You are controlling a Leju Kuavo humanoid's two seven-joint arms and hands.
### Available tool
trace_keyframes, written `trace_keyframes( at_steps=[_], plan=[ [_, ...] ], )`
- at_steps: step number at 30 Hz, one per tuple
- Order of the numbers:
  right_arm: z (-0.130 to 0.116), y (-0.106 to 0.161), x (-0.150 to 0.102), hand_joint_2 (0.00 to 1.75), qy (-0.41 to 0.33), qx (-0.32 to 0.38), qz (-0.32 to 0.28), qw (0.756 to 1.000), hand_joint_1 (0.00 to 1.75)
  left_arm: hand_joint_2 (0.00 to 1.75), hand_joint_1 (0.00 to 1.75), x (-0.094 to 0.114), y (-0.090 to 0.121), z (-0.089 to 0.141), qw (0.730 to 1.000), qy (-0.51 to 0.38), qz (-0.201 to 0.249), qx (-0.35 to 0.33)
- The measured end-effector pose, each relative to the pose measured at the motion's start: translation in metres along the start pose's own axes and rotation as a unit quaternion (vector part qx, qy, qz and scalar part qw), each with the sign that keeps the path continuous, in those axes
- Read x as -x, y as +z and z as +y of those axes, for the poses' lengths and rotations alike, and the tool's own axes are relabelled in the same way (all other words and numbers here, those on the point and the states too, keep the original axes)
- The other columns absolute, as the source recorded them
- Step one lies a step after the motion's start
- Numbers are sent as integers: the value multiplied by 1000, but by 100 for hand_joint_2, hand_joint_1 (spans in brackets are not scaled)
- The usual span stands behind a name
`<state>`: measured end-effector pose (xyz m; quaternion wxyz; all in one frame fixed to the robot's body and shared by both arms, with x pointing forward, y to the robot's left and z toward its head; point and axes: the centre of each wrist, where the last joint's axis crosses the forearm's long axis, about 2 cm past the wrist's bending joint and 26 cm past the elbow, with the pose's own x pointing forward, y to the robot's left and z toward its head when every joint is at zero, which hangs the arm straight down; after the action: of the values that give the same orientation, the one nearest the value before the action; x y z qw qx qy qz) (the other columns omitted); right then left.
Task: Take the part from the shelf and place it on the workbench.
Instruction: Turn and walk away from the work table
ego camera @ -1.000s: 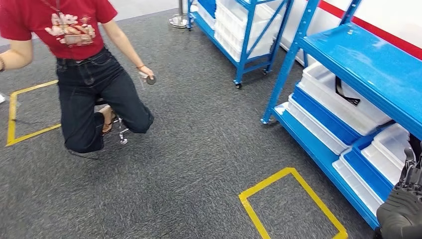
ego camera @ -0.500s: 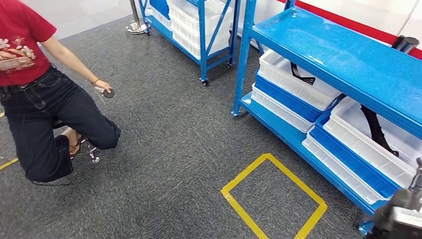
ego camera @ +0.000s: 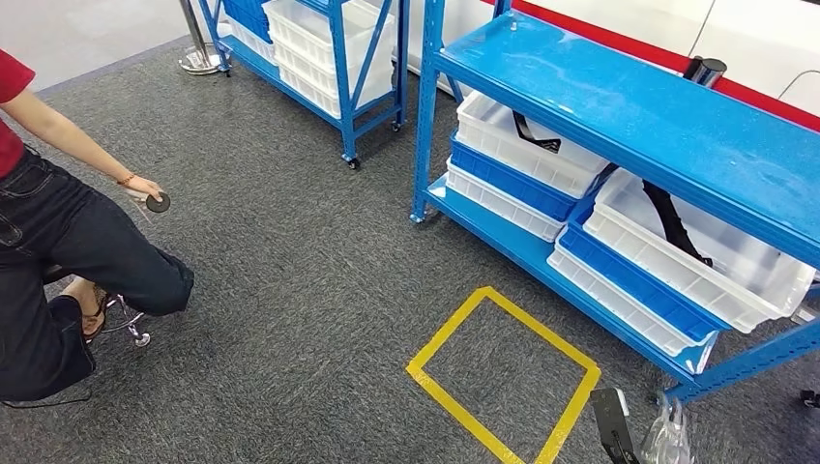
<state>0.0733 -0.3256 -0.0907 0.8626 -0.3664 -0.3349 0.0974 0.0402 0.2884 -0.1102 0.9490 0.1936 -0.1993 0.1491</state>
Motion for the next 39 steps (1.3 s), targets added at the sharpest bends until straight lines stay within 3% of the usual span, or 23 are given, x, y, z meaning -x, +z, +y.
trace_keyframes(
  at_steps=[6, 16, 21, 39],
  plan=[
    [24, 26, 25, 0, -8, -114, 171, 979, 0, 0, 0, 2, -1, 3, 1000, -12, 4, 3],
    [44, 47, 27, 0, -31, -202, 314, 927, 0, 0, 0, -1, 1, -3, 999, -44, 16, 17],
    [52, 55, 24, 0, -50, -218, 333, 916, 0, 0, 0, 3, 5, -9, 998, -57, 26, 25],
    [50, 47, 16, 0, -34, -212, 307, 927, 0, 0, 0, 5, 13, -26, 996, -63, 38, 41]
  ],
)
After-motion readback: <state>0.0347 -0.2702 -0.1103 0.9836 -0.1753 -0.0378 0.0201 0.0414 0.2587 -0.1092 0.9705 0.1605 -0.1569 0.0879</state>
